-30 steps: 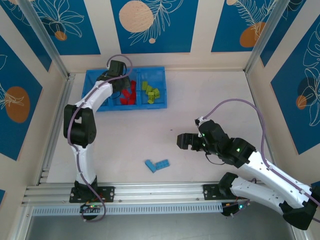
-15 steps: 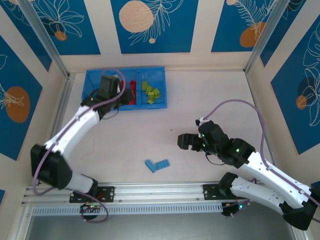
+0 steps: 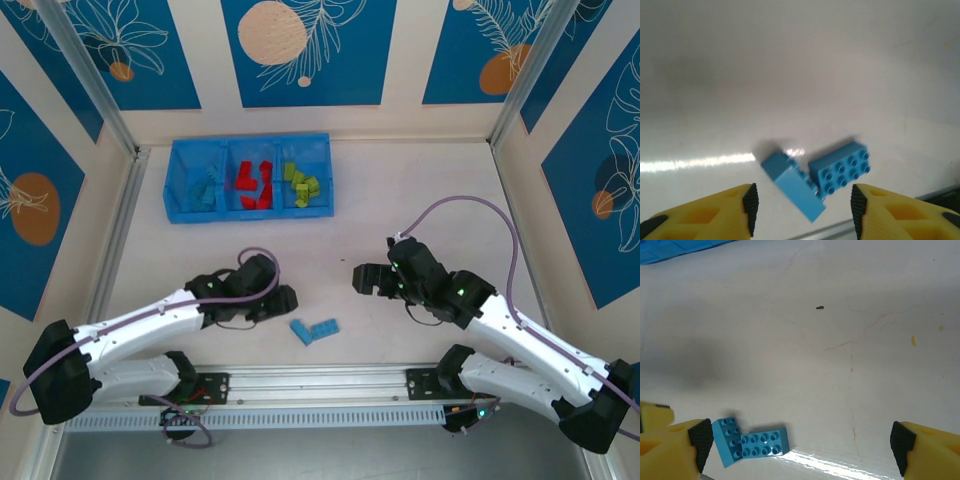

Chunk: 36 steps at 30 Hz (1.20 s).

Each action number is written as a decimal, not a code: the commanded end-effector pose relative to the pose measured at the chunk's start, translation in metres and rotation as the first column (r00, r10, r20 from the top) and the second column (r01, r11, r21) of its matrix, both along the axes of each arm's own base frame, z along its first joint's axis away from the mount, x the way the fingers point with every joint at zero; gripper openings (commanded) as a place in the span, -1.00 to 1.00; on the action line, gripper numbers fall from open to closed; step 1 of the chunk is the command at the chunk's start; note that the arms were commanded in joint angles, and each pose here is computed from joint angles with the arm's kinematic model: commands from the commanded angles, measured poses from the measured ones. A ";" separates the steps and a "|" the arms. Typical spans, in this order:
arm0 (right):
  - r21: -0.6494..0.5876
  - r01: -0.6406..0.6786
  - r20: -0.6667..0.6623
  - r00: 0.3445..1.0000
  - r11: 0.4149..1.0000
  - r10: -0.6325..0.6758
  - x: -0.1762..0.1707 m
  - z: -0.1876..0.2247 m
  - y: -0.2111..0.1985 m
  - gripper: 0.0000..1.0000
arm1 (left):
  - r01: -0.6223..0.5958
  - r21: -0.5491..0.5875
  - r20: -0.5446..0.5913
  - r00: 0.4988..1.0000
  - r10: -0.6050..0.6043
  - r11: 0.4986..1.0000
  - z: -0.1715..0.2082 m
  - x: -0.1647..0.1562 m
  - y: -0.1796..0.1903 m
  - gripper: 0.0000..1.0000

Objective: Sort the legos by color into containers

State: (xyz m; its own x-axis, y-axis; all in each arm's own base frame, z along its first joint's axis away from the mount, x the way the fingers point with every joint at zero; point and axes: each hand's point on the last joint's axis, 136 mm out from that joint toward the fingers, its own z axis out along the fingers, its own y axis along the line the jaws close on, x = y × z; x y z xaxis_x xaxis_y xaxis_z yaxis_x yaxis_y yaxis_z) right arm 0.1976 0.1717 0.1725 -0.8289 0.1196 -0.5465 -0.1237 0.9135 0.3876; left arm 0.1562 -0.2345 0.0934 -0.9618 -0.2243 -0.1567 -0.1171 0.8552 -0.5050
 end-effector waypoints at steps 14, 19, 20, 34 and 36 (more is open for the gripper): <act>-0.014 0.055 0.005 0.998 0.998 -0.055 -0.004 -0.005 -0.018 0.88 | -0.005 0.045 -0.273 0.962 0.017 0.999 -0.054 -0.037 -0.033 0.30; -0.006 0.063 0.008 0.998 0.998 -0.062 -0.005 -0.005 -0.021 0.88 | 0.011 0.100 -0.274 0.962 0.017 0.995 -0.063 -0.036 -0.028 0.08; -0.008 0.062 0.007 0.998 0.998 -0.062 -0.005 -0.005 -0.021 0.88 | 0.018 0.104 -0.281 0.960 0.012 0.994 -0.065 -0.037 -0.028 0.05; -0.005 0.056 -0.001 0.998 0.998 -0.056 -0.007 -0.006 -0.021 0.88 | 0.073 0.268 -0.209 0.978 -0.015 0.961 -0.072 -0.025 -0.001 -0.47; -0.001 0.055 -0.005 0.998 0.998 -0.055 -0.008 -0.006 -0.020 0.88 | 0.096 0.278 -0.211 0.977 -0.036 0.956 -0.073 -0.025 0.000 -0.47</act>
State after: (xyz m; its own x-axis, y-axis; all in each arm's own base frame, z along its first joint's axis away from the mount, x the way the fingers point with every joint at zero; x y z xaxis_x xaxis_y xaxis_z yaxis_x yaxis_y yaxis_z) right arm 0.1924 0.1570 0.1702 -0.8205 0.1470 -0.5524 -0.0977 0.9161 0.3888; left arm 0.1331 -0.2616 0.0331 -0.9873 -0.1583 0.0147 -0.1537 0.9261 -0.3446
